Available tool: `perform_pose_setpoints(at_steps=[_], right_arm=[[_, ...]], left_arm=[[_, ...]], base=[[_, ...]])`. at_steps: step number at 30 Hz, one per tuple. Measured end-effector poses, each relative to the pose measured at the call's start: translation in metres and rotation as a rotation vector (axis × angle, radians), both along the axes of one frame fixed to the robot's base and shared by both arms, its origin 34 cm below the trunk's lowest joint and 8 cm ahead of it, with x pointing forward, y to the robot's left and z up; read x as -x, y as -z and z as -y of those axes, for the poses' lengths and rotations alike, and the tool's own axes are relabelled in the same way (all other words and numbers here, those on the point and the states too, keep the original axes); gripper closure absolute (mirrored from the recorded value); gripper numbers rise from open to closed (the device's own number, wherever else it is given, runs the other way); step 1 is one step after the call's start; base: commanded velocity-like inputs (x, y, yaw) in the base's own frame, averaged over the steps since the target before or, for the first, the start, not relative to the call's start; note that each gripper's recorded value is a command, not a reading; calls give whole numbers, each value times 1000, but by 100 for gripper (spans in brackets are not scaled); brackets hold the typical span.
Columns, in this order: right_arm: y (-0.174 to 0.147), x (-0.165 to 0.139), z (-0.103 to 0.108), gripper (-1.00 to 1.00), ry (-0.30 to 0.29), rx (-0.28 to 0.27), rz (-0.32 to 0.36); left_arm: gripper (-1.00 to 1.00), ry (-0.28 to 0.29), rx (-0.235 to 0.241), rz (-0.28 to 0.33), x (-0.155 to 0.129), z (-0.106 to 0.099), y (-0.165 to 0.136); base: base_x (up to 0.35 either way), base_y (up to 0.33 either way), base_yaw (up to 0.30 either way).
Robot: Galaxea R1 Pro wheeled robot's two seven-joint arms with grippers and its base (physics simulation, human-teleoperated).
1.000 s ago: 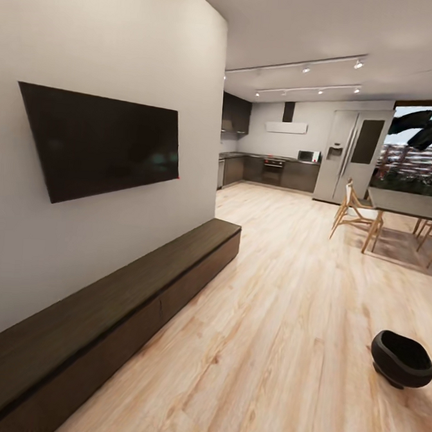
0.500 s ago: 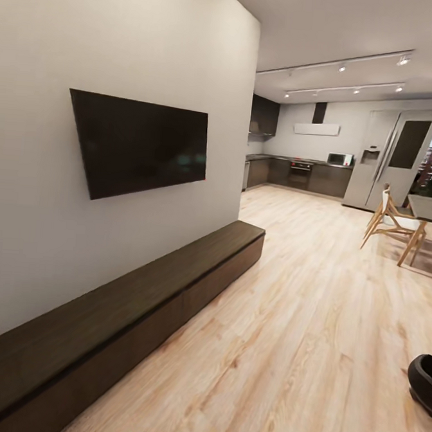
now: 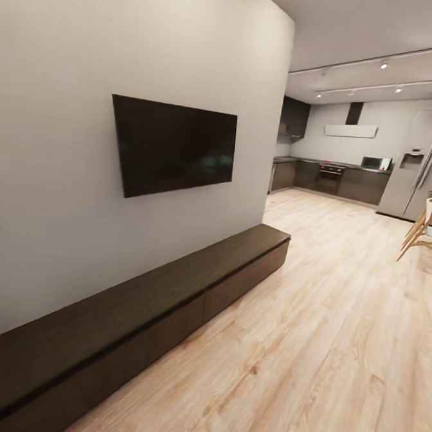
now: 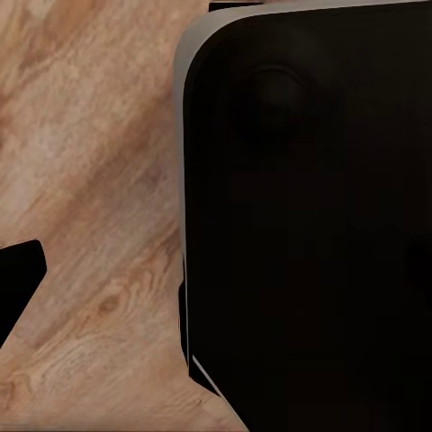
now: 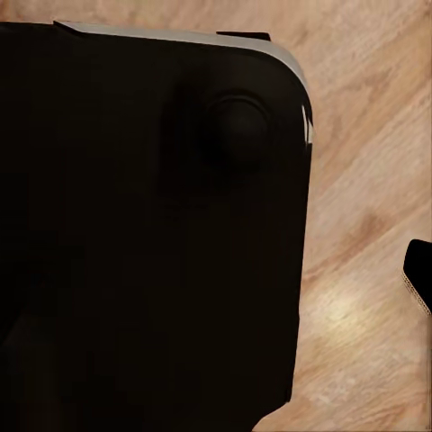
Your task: Place each of the two pumpkins and all three candles from the living room inside a cabinet in the living room (use any cabinet), then make sure every cabinet is closed, and position the cauldron so it is next to a table in the living room.
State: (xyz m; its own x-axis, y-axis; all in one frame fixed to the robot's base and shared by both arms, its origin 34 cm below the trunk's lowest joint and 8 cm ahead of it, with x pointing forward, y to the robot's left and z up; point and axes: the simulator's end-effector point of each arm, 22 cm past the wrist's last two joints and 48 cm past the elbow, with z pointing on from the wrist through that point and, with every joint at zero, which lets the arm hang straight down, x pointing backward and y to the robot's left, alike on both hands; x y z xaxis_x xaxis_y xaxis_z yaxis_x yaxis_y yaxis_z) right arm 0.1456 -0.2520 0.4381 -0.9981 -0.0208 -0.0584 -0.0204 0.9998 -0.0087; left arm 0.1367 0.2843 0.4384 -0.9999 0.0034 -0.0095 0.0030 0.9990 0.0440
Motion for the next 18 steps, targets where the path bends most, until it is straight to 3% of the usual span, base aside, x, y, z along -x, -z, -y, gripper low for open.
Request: perform_pose_setpoints(at_steps=[18], right_arm=[[0, -5, 0, -100, 1, 0, 22]], left_arm=[[-100, 0, 0, 0, 0, 0, 0]], base=[[0, 0, 263]])
